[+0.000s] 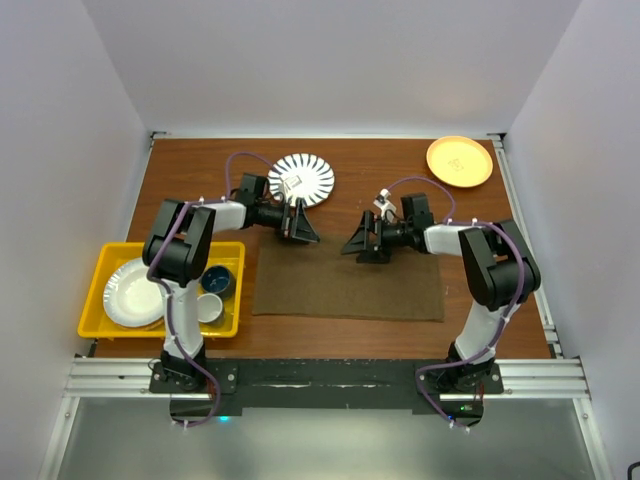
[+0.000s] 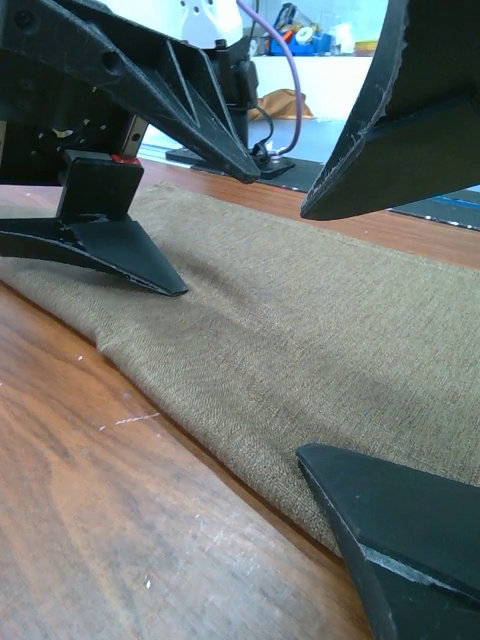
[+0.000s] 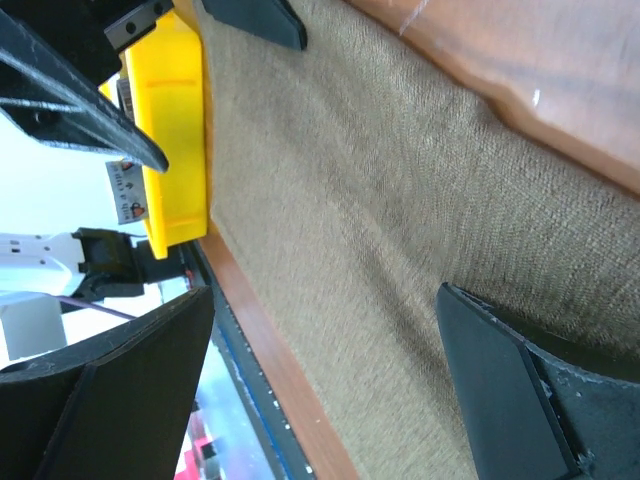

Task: Fold the napkin into a case and place the utensils inside
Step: Smooth out the rectangle-folded napkin at the center of the board.

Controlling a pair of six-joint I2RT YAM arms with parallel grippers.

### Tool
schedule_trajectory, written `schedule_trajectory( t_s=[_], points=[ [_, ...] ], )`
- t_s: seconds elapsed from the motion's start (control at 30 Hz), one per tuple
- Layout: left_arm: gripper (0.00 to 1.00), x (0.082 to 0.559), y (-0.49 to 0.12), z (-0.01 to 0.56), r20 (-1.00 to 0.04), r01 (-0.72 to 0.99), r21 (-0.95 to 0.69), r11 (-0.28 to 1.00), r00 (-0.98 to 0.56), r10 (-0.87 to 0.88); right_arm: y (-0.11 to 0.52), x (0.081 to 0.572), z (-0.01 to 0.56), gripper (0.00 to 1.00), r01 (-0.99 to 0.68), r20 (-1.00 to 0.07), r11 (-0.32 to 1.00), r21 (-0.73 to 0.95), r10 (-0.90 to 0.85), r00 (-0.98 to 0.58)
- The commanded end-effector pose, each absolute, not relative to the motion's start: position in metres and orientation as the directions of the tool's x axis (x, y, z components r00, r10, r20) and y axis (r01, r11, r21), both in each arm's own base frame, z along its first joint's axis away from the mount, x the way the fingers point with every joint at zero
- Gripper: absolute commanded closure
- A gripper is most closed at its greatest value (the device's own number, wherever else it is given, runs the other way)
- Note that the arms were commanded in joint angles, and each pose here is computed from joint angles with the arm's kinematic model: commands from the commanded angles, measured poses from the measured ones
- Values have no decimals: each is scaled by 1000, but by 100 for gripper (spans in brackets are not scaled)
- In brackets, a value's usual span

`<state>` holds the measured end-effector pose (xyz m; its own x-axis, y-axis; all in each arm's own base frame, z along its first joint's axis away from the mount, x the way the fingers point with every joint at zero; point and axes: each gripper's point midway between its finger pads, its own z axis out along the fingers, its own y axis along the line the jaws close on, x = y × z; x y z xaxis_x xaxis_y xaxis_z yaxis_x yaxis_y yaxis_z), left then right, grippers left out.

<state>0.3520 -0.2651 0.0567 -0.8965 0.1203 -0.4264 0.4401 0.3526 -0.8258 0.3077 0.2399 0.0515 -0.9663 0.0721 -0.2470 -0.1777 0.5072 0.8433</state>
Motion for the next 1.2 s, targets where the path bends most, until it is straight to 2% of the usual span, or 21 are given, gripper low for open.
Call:
schedule_trajectory(
  t_s=[0.0,0.07,0.1,0.17,0.2,0.23,0.27,0.3,0.5,0.7,0.73,0.8,0.83,0.87,0.93,1.17],
  points=[
    [0,353,-262,71,-456,474,-831,292,-880,129,243,309,72,2,-188,-262,492,850,84,-962],
    [0,346,-264,83,-452,467,-850,245,-884,118,246,318,91,2,-224,-299,476,851,88,-950],
    [0,349,-266,96,-498,509,-832,221,-861,105,249,325,107,2,-245,-325,457,855,104,-940],
    [0,344,-268,102,-459,467,-861,199,-884,88,256,337,127,2,-249,-339,415,875,157,-928],
    [0,348,-269,110,-496,501,-846,182,-865,73,262,342,133,2,-256,-347,407,877,166,-923],
    [0,346,-270,108,-485,488,-854,179,-872,66,267,346,139,2,-259,-349,388,884,182,-919],
    [0,347,-271,110,-453,453,-873,181,-890,49,272,349,140,2,-259,-348,381,887,184,-919],
    [0,352,-272,109,-468,467,-867,174,-883,37,278,351,142,2,-265,-350,371,890,182,-919],
    [0,362,-270,90,-401,393,-902,179,-916,-12,305,363,112,2,-200,-272,321,926,198,-942],
    [0,369,-259,57,-330,309,-922,234,-942,-54,304,364,66,2,-129,-198,327,936,188,-962],
    [0,373,-256,53,-351,326,-910,256,-935,-58,302,364,62,2,-127,-197,332,935,186,-963],
    [0,373,-246,36,-296,262,-912,315,-953,-63,296,361,54,2,-106,-175,340,935,180,-968],
    [0,385,-239,29,-350,304,-878,369,-935,-62,294,359,52,2,-107,-174,342,934,172,-970],
    [0,381,-235,21,-308,260,-879,399,-949,-59,291,358,54,2,-103,-170,344,933,170,-971],
    [0,387,-225,12,-326,265,-851,454,-943,-61,279,356,52,2,-87,-155,355,931,167,-974],
    [0,376,-216,1,-290,234,-849,473,-956,-48,220,363,57,2,-63,-145,387,920,187,-972]
  ],
)
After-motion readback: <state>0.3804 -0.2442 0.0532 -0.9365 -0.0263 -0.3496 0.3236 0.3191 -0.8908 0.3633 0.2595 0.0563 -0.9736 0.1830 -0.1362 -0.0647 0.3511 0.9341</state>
